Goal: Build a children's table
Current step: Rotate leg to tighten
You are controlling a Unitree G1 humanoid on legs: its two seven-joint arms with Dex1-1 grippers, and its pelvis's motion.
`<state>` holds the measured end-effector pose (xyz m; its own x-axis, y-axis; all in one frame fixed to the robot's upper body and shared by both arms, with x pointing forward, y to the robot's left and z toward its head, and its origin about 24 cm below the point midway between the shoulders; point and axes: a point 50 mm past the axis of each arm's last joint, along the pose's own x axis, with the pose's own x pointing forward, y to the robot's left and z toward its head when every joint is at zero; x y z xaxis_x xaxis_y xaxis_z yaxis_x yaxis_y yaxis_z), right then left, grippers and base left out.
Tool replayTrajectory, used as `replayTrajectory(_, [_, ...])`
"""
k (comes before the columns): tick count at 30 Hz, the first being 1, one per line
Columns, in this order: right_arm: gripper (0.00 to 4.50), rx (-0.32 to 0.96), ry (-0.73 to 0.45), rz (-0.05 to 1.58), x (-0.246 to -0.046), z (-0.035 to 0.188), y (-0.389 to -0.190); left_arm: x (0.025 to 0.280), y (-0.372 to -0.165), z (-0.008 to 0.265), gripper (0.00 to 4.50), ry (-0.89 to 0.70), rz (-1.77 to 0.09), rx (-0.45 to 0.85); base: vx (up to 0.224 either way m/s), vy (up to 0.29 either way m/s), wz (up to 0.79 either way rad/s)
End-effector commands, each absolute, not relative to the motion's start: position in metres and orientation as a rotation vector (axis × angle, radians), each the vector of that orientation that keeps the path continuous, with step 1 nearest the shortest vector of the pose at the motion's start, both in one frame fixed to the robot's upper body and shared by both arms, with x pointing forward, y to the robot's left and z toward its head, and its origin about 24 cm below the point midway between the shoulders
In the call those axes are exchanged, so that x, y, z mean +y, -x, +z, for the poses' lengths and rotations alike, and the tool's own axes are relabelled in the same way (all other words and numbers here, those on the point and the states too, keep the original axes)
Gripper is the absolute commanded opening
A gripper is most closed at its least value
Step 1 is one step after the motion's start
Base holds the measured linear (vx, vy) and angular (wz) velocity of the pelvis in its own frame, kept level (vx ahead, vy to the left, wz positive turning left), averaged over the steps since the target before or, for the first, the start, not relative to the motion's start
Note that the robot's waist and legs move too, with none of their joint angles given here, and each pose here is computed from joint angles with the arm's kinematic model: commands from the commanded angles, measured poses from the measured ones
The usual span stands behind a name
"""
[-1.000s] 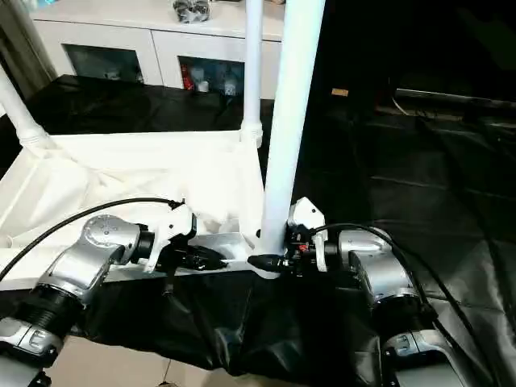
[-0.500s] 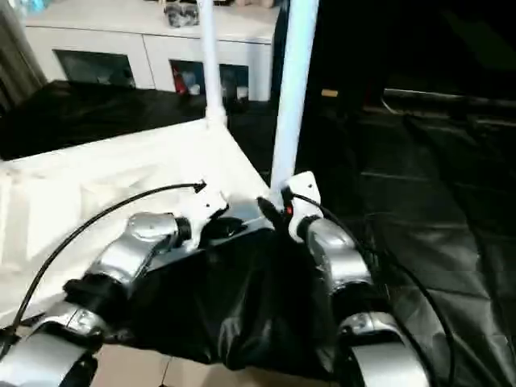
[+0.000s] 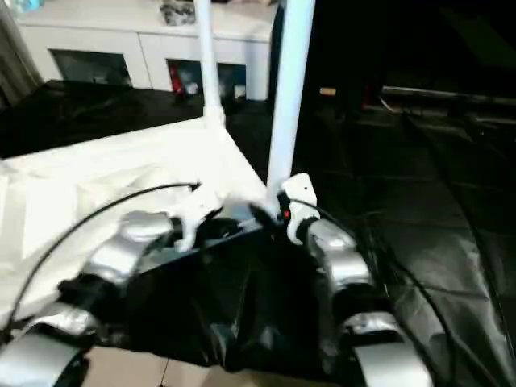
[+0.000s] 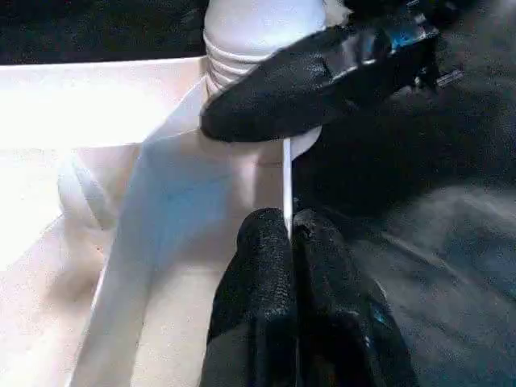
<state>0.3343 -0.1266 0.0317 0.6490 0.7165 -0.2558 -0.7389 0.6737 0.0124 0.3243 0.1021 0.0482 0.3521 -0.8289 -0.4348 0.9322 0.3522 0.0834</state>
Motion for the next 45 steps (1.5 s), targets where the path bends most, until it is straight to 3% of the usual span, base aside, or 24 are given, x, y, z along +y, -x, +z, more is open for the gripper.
replayTrajectory(1, [3.98, 0.256, 0.110, 1.025, -0.110, 0.031, -0.323, 0.086, -0.318, 0.061, 0.00, -0.332, -1.300, 0.249, 0.000, 0.000, 0.00])
replayTrajectory(9, [3.98, 0.284, 0.113, 1.285, -0.122, 0.034, -0.301, 0.105, -0.312, 0.062, 0.00, -0.350, -1.384, 0.300, 0.000, 0.000, 0.00])
replayTrajectory(10, [3.73, 0.290, 0.114, 1.313, -0.123, 0.035, -0.299, 0.106, -0.311, 0.063, 0.00, -0.350, -1.396, 0.305, 0.000, 0.000, 0.00])
replayTrajectory(12, [3.65, 0.324, 0.104, 1.363, -0.125, 0.034, -0.295, 0.111, -0.306, 0.064, 0.00, -0.347, -1.434, 0.322, 0.000, 0.000, 0.00])
replayTrajectory(20, [2.90, 0.343, 0.097, 1.402, -0.127, 0.035, -0.290, 0.113, -0.305, 0.064, 0.00, -0.339, -1.446, 0.332, 0.000, 0.000, 0.00])
replayTrajectory(24, [2.78, 0.348, 0.075, 1.401, -0.125, 0.035, -0.288, 0.110, -0.305, 0.063, 0.00, -0.325, -1.432, 0.329, 0.000, 0.000, 0.00])
replayTrajectory(26, [2.74, 0.336, 0.038, 1.335, -0.121, 0.033, -0.291, 0.106, -0.307, 0.063, 0.00, -0.308, -1.397, 0.318, 0.000, 0.000, 0.00])
replayTrajectory(27, [2.74, 0.320, 0.038, 1.210, -0.117, 0.028, -0.299, 0.101, -0.312, 0.062, 0.00, -0.301, -1.348, 0.311, 0.000, 0.000, 0.00])
replayTrajectory(31, [2.72, 0.323, 0.022, 0.971, -0.110, 0.021, -0.314, 0.093, -0.324, 0.059, 0.00, -0.318, -1.207, 0.308, 0.000, 0.000, 0.00])
replayTrajectory(38, [2.72, 0.343, 0.017, 0.705, -0.086, 0.015, -0.330, 0.071, -0.341, 0.058, 0.00, -0.308, -1.005, 0.303, 0.000, 0.000, 0.00])
replayTrajectory(43, [2.72, 0.289, 0.036, 0.717, -0.067, 0.021, -0.334, 0.056, -0.345, 0.061, 0.00, -0.308, -0.976, 0.275, 0.000, 0.000, 0.00])
replayTrajectory(44, [3.28, 0.287, 0.029, 0.719, -0.067, 0.022, -0.335, 0.055, -0.345, 0.061, 0.00, -0.310, -0.986, 0.273, 0.000, 0.000, 0.00])
replayTrajectory(45, [3.42, 0.289, 0.011, 0.736, -0.069, 0.023, -0.336, 0.055, -0.344, 0.062, 0.00, -0.310, -0.996, 0.268, 0.000, 0.000, 0.00])
